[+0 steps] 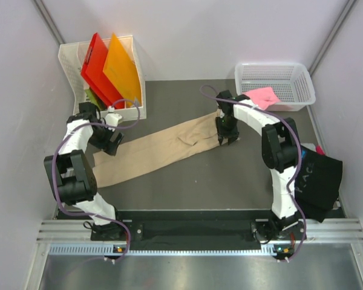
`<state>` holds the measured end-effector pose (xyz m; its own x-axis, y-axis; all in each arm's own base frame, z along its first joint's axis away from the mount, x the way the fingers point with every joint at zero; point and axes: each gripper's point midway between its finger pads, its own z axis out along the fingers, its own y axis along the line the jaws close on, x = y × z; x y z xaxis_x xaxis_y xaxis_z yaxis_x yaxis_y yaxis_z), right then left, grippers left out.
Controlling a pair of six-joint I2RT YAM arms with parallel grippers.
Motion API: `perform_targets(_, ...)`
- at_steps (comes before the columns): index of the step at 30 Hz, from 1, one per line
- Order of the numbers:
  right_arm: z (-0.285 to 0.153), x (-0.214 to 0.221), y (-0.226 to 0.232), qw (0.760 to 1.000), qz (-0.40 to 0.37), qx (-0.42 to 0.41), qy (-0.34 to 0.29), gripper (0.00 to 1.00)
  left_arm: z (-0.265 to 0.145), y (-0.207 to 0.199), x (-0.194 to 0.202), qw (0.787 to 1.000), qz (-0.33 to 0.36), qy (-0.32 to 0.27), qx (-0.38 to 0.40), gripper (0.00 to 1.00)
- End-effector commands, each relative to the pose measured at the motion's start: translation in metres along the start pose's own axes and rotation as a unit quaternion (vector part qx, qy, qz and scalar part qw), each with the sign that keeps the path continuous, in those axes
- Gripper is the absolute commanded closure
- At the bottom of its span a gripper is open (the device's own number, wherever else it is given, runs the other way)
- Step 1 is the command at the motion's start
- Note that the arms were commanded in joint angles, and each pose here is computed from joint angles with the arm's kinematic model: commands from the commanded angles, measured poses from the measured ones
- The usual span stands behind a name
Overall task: Fold and stack the t-shirts
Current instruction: Rotate the tshirt 45 degrees
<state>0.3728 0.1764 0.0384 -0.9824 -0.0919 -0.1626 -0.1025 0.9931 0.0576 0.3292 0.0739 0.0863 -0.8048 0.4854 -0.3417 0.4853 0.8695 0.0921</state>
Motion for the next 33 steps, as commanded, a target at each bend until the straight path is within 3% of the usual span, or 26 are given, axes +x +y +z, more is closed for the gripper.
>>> perform_targets(1,-0.060,0.003,0.030,0.998,-0.005,-0.058,-0.027,0.59,-0.005,0.002,-0.007,1.000,0.016,-0.014,0.000,0.01)
perform_targets(7,-0.085,0.025,0.047,0.996,-0.002,-0.084,-0.013,0.58,0.017,0.004,0.000,1.000,0.010,0.008,0.009,0.01)
perform_targets(12,-0.084,0.006,0.051,0.996,0.005,-0.078,-0.038,0.58,0.037,0.015,0.004,1.000,0.015,0.026,-0.001,0.01)
perform_targets(23,-0.027,-0.027,0.055,0.998,0.023,-0.056,-0.030,0.62,0.063,0.029,0.017,0.997,0.018,0.068,-0.010,0.01)
perform_targets(28,0.001,-0.012,0.041,0.999,0.028,-0.029,0.010,0.63,0.063,0.028,0.040,0.995,0.037,0.094,-0.020,0.01)
perform_targets(33,0.005,-0.002,0.009,0.999,0.032,0.019,0.009,0.64,0.058,0.008,0.063,0.992,0.054,0.110,-0.003,0.01)
